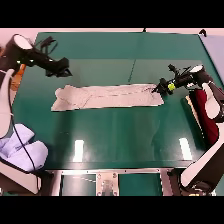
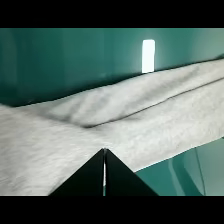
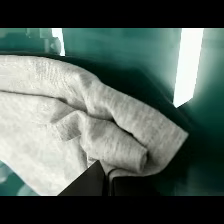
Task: Fold the shirts.
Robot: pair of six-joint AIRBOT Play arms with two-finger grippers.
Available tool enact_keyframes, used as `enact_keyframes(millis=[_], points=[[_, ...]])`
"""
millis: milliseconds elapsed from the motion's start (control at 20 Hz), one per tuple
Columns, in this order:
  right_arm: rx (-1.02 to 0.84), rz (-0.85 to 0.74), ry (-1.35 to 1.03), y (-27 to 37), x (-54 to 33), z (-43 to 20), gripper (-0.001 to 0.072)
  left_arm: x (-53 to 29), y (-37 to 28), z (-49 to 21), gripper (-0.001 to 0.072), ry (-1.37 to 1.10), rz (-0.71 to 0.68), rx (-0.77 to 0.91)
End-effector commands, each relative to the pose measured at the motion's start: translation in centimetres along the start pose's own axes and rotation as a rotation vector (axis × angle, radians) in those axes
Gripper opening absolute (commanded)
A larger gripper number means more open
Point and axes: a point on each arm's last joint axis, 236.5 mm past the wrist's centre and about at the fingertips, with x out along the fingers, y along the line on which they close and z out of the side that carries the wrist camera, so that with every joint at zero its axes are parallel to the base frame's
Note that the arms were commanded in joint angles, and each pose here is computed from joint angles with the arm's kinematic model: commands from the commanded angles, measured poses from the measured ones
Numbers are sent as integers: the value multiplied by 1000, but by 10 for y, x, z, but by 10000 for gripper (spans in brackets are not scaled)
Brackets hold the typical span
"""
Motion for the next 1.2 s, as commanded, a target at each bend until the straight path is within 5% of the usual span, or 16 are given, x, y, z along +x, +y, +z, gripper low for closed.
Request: enact_keyframes(millis=[0,400,650,1150], points=[[-66,25,-52,39,-37,8,11,39,-48,-10,22,2,-29,92],[-297,105,-156,172,-156,-40,12,186,-178,-87,22,44,-182,258],[-358,110,-202,219,-184,-67,12,226,-201,-114,22,65,-230,223],[-376,157,-203,284,-144,-70,13,101,-155,-75,22,305,-250,266]])
